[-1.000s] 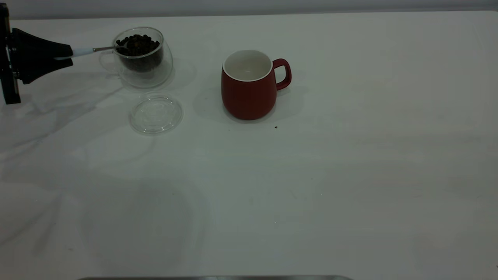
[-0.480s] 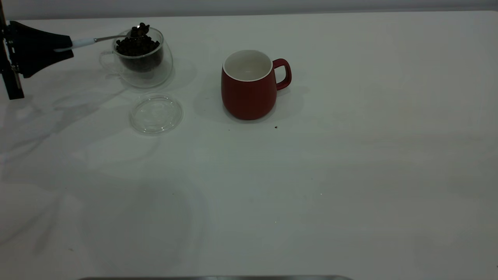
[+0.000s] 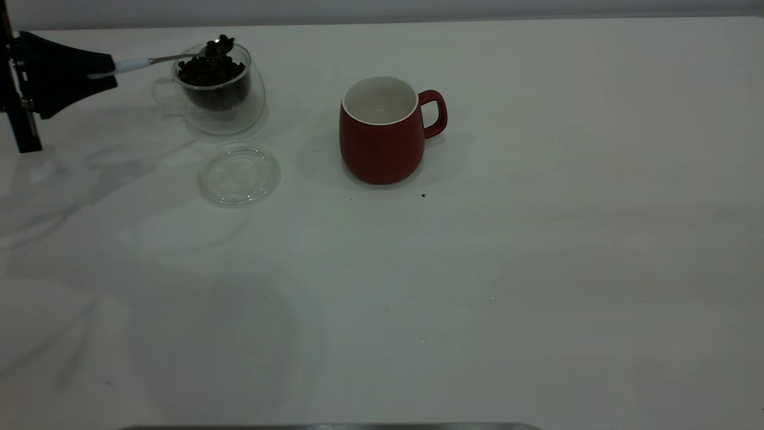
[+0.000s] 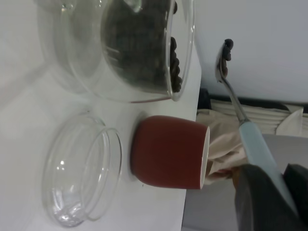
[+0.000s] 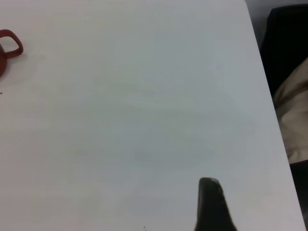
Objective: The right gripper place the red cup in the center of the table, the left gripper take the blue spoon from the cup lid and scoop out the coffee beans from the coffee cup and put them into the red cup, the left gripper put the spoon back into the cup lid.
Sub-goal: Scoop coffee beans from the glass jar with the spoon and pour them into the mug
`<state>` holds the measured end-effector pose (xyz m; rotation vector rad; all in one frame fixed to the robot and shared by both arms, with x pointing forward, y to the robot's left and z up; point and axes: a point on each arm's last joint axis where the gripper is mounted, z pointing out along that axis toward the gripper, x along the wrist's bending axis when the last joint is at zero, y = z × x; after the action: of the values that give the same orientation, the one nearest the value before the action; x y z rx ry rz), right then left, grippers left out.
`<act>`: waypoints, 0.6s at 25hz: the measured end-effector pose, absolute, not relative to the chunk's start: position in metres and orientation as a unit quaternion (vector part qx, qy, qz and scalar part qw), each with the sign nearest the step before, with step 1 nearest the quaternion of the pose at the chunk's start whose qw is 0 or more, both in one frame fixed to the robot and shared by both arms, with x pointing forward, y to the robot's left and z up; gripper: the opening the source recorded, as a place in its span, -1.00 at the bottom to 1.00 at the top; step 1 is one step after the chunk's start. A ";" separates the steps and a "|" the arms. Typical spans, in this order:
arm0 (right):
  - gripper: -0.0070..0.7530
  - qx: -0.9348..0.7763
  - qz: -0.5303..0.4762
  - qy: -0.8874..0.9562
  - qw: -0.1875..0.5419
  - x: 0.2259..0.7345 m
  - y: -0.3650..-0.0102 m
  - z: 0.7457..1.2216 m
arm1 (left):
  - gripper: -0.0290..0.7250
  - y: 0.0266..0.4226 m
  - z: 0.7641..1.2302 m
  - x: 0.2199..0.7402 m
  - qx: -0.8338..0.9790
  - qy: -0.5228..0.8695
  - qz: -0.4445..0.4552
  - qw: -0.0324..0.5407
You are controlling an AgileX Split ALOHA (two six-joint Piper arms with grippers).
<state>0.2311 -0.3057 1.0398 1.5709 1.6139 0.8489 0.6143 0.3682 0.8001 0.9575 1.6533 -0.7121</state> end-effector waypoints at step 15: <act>0.34 0.609 0.329 0.626 0.359 0.231 -0.306 1.040 | -0.59 0.325 0.800 0.620 0.439 0.666 -0.327 0.506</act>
<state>0.2311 -0.3057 1.0398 1.5717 1.6133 0.8494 0.6196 0.3249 0.8002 1.0582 1.6075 -0.7895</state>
